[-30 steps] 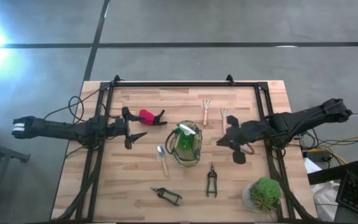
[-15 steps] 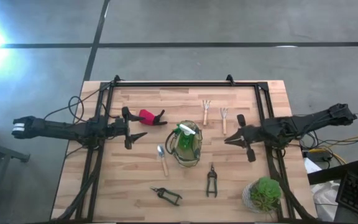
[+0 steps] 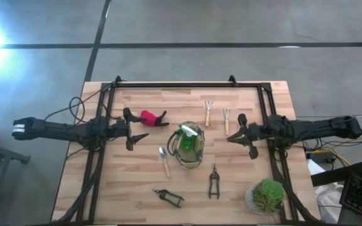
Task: Pick & Place Garden tools in Gardening bag
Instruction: Put the red glove into the white gardening bag
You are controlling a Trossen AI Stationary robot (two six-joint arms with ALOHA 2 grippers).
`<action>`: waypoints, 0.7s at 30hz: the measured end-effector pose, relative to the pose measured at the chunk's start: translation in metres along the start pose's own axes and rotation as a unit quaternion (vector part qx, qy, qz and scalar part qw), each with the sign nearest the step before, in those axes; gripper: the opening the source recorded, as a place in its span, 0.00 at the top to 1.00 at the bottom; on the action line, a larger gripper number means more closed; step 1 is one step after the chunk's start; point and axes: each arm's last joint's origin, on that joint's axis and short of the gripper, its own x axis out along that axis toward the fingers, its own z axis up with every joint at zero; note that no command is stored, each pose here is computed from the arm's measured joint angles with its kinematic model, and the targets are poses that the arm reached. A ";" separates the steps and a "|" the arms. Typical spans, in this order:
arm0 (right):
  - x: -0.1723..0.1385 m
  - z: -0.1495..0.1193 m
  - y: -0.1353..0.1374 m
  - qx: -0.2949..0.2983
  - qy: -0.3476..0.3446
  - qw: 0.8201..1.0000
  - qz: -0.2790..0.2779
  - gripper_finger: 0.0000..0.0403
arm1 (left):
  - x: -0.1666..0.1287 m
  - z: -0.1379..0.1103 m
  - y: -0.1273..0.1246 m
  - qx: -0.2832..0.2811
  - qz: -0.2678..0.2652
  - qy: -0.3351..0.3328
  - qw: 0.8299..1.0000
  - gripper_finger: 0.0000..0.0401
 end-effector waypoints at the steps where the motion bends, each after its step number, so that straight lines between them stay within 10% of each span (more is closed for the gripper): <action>1: 0.000 -0.004 -0.002 0.008 0.006 1.000 -0.008 0.93 | 0.000 0.000 0.000 0.000 0.000 0.000 1.000 0.20; 21: -0.006 -0.054 -0.013 0.043 0.036 0.996 -0.072 0.93 | 0.000 0.000 0.000 -0.070 0.000 0.000 0.998 0.20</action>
